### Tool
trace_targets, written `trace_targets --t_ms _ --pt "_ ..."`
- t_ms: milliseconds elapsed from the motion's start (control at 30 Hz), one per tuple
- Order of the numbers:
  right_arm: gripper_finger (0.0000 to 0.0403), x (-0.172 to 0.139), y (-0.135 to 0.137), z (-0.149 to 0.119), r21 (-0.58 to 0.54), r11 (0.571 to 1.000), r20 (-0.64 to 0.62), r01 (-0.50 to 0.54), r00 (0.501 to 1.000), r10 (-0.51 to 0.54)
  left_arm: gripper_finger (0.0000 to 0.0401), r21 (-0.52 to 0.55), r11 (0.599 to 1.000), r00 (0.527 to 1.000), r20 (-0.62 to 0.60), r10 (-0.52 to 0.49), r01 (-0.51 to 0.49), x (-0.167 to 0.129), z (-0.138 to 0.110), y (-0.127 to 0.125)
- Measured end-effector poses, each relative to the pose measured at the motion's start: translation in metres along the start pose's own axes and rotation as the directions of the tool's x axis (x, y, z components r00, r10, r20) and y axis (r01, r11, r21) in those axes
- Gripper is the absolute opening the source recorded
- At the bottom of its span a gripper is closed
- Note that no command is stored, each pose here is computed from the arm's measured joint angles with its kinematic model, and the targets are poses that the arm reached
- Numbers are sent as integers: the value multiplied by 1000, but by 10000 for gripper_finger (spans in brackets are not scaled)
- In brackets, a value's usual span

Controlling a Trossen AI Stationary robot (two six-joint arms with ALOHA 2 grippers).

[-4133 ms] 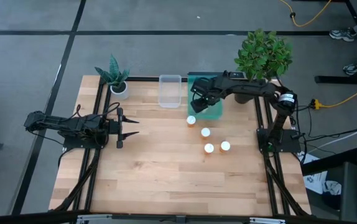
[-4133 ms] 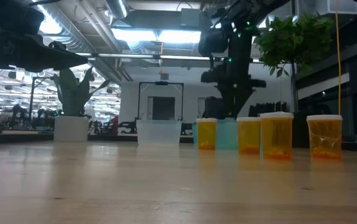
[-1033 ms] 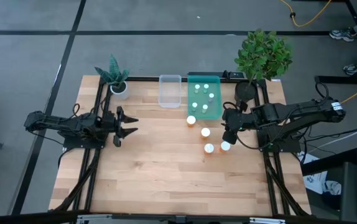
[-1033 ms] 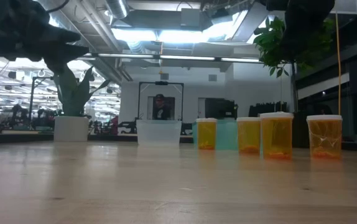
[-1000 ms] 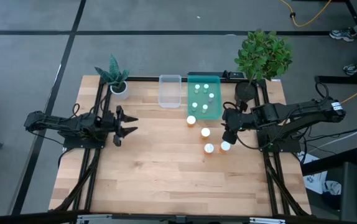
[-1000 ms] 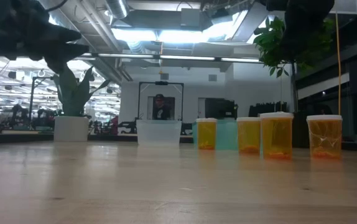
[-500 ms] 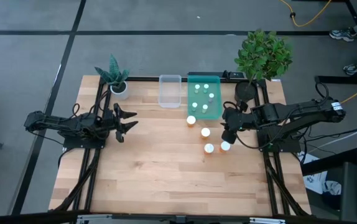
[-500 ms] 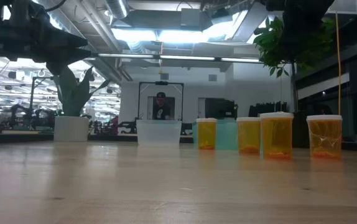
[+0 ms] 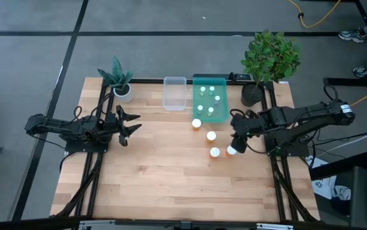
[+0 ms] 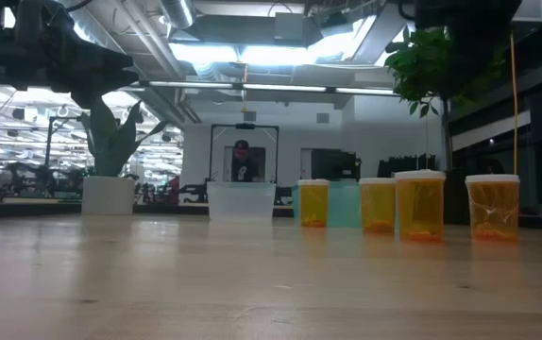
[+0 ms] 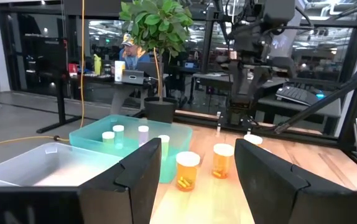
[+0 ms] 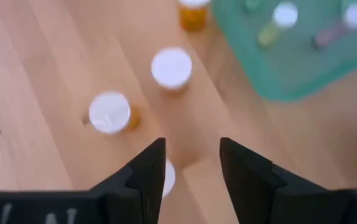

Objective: Pick and place medicine bottles into bin by pill shape (circle, oval)
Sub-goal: Move the orange capsule bottles to the center of the table

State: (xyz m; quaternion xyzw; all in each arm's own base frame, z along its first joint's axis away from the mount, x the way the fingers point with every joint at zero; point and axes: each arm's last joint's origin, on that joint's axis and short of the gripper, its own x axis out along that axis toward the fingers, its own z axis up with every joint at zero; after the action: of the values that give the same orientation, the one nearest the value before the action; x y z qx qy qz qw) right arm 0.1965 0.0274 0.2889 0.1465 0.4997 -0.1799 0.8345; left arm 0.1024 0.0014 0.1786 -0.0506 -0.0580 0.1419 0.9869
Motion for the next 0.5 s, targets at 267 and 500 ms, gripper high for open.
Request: trace_targets --t_ms 267,500 --pt "154 17 14 -34 57 998 -99 16 995 -10 195 -1 1000 1000 -2 -1 1 0 0 0" --pt "154 43 19 -82 214 973 -252 86 967 -30 195 1 1000 1000 -3 -1 1 0 0 0"
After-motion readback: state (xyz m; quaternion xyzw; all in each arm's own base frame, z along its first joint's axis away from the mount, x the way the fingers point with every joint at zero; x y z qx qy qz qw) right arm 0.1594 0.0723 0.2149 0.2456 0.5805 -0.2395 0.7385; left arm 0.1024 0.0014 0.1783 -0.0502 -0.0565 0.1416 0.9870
